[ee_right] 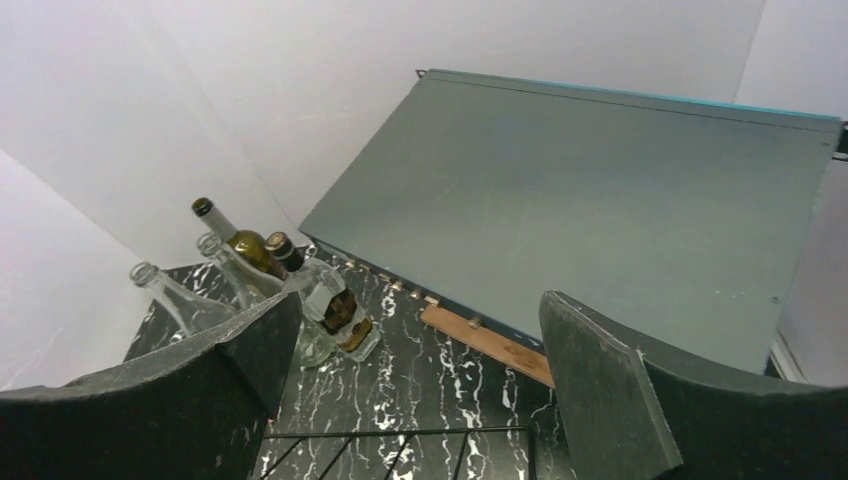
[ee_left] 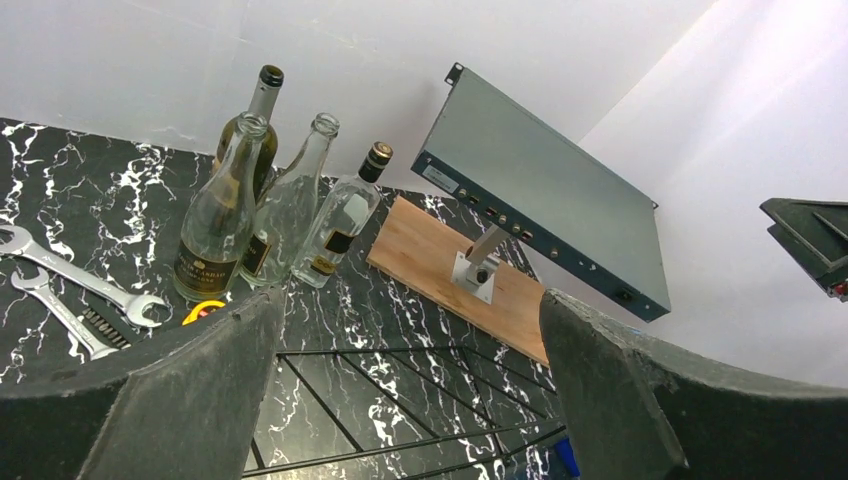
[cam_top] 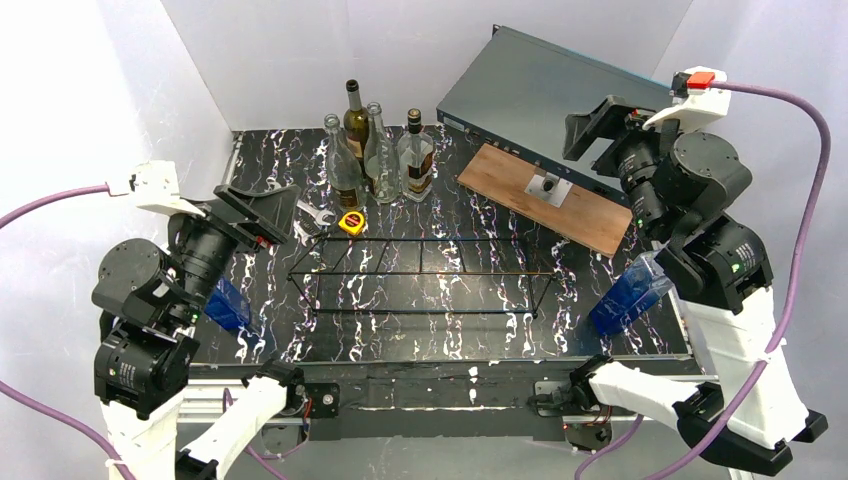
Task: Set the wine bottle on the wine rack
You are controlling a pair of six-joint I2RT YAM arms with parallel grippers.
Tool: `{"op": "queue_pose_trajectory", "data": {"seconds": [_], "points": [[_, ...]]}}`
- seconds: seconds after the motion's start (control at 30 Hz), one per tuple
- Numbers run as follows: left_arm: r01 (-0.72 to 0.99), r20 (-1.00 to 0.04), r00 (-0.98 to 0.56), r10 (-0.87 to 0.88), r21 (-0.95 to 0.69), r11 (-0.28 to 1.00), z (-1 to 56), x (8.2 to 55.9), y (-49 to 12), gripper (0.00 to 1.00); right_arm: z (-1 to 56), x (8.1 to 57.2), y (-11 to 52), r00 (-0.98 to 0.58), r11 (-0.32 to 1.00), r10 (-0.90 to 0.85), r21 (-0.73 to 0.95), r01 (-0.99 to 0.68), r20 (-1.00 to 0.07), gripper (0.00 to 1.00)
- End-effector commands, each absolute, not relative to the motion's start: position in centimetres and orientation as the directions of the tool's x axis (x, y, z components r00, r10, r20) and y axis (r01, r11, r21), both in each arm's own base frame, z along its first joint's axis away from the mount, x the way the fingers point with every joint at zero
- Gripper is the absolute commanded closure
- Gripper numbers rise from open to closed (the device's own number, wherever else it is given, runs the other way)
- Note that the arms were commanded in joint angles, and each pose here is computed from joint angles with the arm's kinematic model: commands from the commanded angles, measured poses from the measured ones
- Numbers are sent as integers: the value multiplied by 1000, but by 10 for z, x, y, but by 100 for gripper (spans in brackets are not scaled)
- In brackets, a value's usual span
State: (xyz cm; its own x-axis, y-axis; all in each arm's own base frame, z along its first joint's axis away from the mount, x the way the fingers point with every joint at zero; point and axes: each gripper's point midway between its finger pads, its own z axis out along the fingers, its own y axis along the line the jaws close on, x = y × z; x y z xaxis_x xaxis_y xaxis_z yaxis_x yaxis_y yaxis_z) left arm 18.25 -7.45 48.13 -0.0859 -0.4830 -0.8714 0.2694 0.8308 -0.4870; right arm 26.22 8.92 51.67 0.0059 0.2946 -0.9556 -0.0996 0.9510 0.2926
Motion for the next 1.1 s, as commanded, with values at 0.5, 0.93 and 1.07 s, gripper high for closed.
{"op": "queue_pose_trajectory", "data": {"seconds": [0.5, 0.93, 1.07], "points": [[79, -932, -207, -297, -318, 945, 422, 192, -46, 1, 502, 266, 79, 32, 967, 250, 249, -47, -968, 2], [-464, -913, -397, -93, 112, 879, 377, 206, 51, 1, 504, 264, 100, 46, 954, 256, 245, -174, -966, 2], [-586, -922, -384, -54, 198, 786, 381, 196, 78, 1, 502, 262, 124, 26, 933, 211, 194, -302, -977, 2]]}}
